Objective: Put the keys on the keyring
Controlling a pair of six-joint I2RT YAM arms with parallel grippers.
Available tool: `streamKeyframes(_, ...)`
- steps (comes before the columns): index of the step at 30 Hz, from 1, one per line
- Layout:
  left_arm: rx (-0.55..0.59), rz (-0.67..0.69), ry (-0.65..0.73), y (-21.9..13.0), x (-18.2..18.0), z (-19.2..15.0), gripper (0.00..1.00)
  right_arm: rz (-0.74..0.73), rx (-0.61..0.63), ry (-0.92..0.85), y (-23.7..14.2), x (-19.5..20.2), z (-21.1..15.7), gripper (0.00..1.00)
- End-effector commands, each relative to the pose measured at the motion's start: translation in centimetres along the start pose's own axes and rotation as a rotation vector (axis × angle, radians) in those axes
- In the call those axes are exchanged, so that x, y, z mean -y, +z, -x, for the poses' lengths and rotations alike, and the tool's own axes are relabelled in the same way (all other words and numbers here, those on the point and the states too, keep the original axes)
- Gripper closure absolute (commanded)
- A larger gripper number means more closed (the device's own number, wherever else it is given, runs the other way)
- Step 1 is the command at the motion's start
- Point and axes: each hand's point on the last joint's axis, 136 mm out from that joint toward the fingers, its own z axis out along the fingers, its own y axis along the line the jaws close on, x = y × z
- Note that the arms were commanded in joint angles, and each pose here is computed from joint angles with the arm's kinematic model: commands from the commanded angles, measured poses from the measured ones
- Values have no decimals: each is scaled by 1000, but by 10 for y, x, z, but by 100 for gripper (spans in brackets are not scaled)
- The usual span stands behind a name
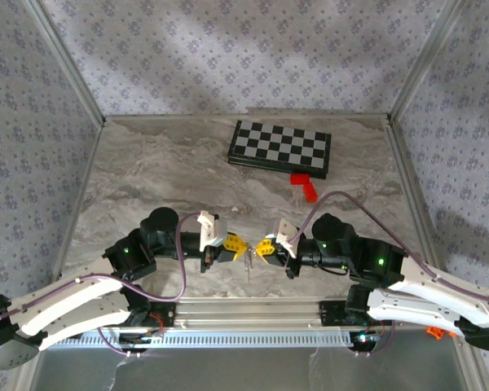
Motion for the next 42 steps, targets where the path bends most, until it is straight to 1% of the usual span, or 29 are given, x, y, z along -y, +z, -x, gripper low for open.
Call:
streamKeyframes(1,57,-13,53,-6,7,25,100,-3,27,-17,-7,0,13,100)
streamKeyframes(20,55,-13,57,-6,7,24,100,-13,18,-23,-8,0,13,100)
streamKeyframes(42,57,-14,59,-6,8,25,100,7,18,-22,-1,-2,11,100)
